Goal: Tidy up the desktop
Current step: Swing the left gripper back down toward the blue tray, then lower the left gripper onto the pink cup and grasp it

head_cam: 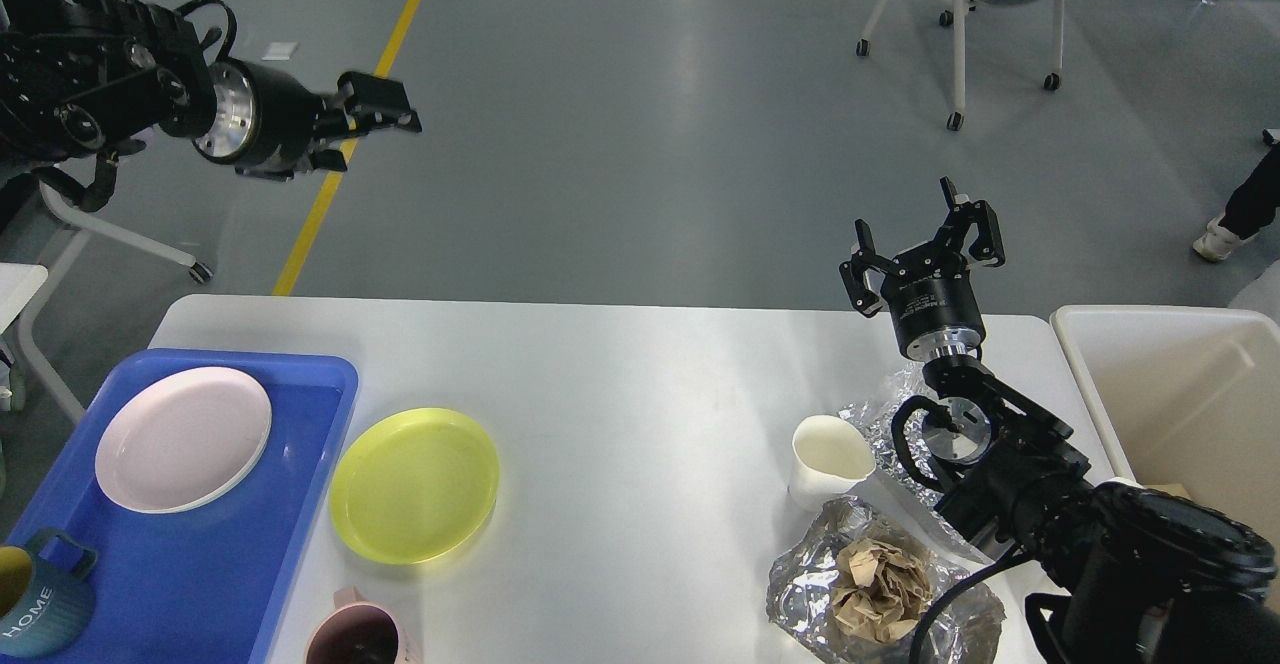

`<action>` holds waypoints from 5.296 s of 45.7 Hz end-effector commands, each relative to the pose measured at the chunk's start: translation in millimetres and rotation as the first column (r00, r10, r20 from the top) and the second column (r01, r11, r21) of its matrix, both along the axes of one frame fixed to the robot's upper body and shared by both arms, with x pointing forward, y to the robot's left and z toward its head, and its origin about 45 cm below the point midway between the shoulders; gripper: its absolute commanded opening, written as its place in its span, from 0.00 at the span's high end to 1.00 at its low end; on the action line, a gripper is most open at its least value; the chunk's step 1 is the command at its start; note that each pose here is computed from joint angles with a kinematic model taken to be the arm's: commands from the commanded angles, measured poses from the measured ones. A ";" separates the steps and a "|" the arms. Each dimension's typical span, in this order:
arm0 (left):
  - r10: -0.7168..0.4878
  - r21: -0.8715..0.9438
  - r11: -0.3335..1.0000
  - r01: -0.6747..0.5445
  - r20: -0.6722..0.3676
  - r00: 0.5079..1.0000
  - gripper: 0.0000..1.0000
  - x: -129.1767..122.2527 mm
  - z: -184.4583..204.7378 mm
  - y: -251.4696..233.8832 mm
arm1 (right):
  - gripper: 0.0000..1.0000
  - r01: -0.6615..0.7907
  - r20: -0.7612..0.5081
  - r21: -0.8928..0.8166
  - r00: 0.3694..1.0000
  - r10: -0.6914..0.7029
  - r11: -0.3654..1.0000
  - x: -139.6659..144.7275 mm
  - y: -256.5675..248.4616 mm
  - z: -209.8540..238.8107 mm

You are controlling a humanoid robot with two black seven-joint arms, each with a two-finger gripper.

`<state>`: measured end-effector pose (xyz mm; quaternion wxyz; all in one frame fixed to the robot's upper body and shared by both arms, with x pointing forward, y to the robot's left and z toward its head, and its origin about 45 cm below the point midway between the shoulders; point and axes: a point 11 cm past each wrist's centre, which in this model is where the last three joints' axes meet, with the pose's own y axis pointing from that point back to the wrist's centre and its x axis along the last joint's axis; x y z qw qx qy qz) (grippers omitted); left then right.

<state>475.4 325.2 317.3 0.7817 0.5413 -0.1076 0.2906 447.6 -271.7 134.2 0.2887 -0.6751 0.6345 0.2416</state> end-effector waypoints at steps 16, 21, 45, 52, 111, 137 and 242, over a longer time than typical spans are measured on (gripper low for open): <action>-0.056 0.091 0.993 0.071 -0.160 0.985 0.02 -33.8 -9.4 -10.3 | 0.00 0.000 0.000 -0.001 1.000 0.000 1.000 0.0 -0.5 0.0; -0.093 0.112 0.987 0.114 -0.178 0.980 0.02 -32.7 -15.2 -28.2 | 0.00 -0.001 0.000 0.000 1.000 0.001 1.000 -0.1 0.3 -0.2; -0.119 0.183 0.970 0.159 -0.213 0.970 0.02 -34.4 -23.8 -36.8 | 0.00 0.000 0.000 -0.001 1.000 0.000 1.000 0.0 -0.5 0.0; -0.117 0.184 0.970 0.159 -0.217 0.969 0.02 -35.0 -25.2 -35.9 | 0.00 0.000 0.000 0.001 1.000 0.000 1.000 -0.1 0.2 -0.1; -0.134 0.120 0.976 0.184 -0.335 0.933 0.02 -57.0 -55.6 -44.9 | 0.00 0.000 0.000 0.001 1.000 0.000 1.000 -0.1 0.2 -0.1; -0.048 0.221 0.937 0.271 -0.687 0.725 0.03 -148.8 -128.8 -36.7 | 0.00 0.000 0.000 0.001 1.000 0.000 1.000 -0.1 0.2 -0.1; -0.112 0.318 0.806 0.499 -0.746 0.656 0.31 -241.2 -205.8 -33.3 | 0.00 -0.001 0.001 0.002 1.000 0.001 1.000 -0.1 0.3 0.0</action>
